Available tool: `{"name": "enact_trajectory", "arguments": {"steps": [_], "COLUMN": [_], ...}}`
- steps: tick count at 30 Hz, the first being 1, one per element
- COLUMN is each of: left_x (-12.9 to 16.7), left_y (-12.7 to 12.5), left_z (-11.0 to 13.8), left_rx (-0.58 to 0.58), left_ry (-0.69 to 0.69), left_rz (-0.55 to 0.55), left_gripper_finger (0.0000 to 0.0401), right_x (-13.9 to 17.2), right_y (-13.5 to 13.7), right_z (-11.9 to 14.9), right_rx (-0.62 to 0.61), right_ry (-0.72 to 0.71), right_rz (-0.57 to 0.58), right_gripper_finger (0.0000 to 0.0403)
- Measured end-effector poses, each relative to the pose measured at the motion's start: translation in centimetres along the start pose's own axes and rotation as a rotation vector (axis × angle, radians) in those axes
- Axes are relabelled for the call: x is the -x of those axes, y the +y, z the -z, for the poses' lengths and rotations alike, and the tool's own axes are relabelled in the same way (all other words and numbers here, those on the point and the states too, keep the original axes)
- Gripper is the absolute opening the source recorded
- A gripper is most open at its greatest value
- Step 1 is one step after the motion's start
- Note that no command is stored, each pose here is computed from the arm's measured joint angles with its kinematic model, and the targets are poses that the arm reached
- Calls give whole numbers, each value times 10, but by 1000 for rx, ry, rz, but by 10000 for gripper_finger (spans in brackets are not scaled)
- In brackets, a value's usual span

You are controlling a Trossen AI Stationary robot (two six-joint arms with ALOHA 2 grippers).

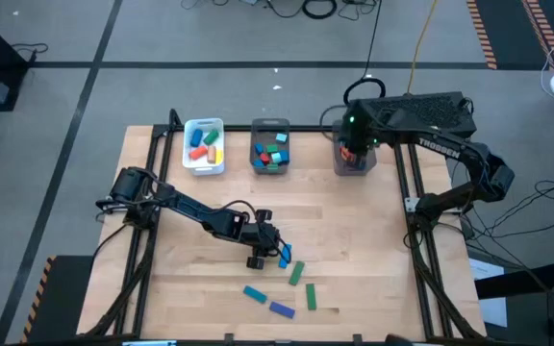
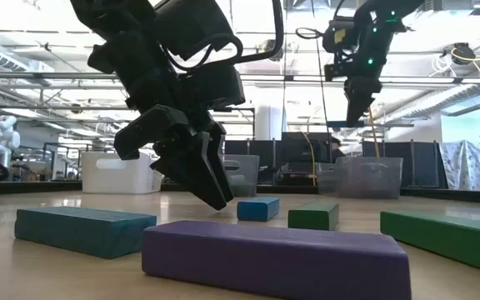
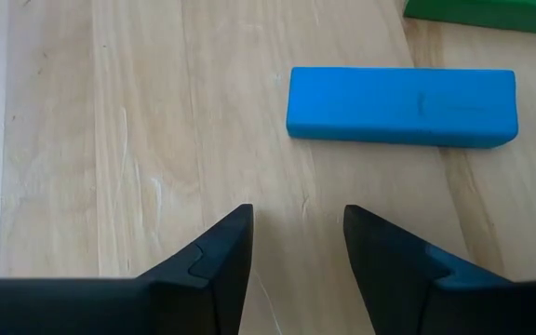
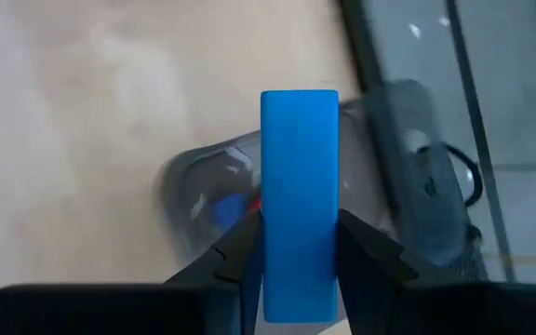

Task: Sort blocks by size
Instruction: Put the light blue rectangular block into the right black bin

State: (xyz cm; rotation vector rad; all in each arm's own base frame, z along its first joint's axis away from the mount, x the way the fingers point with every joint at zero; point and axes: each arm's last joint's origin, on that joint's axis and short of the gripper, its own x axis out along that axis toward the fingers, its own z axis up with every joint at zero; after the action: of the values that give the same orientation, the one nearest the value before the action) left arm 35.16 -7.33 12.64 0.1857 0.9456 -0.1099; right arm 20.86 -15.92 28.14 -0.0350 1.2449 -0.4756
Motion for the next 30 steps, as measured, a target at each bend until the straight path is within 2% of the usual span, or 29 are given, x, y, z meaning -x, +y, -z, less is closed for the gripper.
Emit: {"name": "enact_trajectory", "arguments": {"steps": [7,10,15,30], "left_x": [0,0,0,0], "left_y": [0,0,0,0], "left_z": [0,0,0,0], "left_rx": [1,1,1,0], "left_ry": [1,2,2,2], "left_rz": [0,0,0,0], "left_gripper_finger": [173,173,173,173], "right_x": [-13,-24,-48,-118], "right_y": [-38,-45,-50,-47], "right_z": [6,9,9,7], "right_rx": [-363,-442,-502,-539], "right_ry": [-31,4,83,246], "right_rz": [72,73,58,22], "right_gripper_finger": [98,98,98,98]}}
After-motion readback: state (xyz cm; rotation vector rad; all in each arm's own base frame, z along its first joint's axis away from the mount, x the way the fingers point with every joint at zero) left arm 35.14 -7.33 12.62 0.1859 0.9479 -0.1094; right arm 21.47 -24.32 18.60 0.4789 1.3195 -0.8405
